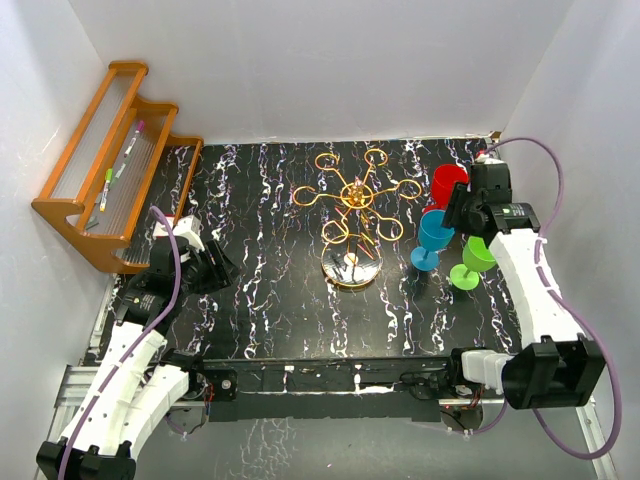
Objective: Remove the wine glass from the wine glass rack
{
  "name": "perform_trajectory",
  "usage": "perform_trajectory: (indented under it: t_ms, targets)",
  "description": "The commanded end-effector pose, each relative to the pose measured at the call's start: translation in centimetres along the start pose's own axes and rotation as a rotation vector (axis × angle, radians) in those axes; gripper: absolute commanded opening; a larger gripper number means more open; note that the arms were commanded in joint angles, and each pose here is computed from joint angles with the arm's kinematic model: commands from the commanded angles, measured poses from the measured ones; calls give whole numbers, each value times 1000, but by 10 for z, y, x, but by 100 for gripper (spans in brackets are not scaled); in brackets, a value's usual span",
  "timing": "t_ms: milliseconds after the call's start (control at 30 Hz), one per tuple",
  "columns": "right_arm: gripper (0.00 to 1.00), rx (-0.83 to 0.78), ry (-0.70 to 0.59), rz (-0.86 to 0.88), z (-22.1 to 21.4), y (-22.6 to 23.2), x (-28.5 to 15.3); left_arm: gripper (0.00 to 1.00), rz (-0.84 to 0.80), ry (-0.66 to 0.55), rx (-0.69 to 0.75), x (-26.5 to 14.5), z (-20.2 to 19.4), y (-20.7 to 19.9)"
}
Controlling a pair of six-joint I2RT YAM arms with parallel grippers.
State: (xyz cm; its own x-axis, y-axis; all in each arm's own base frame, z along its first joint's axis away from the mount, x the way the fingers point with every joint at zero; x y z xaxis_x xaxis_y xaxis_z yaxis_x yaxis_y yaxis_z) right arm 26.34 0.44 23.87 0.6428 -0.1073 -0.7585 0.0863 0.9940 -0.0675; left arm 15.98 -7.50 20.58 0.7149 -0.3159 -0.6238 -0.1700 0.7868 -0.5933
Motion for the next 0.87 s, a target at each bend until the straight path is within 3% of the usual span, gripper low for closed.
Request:
perform_trajectory:
  t_ms: [0,100,200,233,267,467,833]
  targets:
    - [52,29,-245,35,48,-3,-54,50,-17,-2,18,1,0,-1]
    - [59,42,-345,104,61,1,-85,50,-16,0,17,1,0,-1]
    - [74,36,-455,186,65,7,-113,50,-17,-6,17,1,1,-1]
    - [92,30,-494,211,63,8,-120,50,-18,-8,17,0,1,-1]
    - [98,24,-530,231,60,9,-126,50,-19,-9,18,0,0,-1]
    - [99,21,-690,273,39,10,-148,50,-29,-21,19,-2,1,-2]
    - [99,30,-703,240,15,6,-140,50,-29,-19,18,-2,1,-2]
Point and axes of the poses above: each gripper's point midway between its finger pads, its own x axis out along the fingers, its own y axis along the line the jaws close on, z = x × y, the point moved 7 cm from there along -x, back along the fingers, and after that the axes turned 13 degrees about -x, right-handed, at the moved point
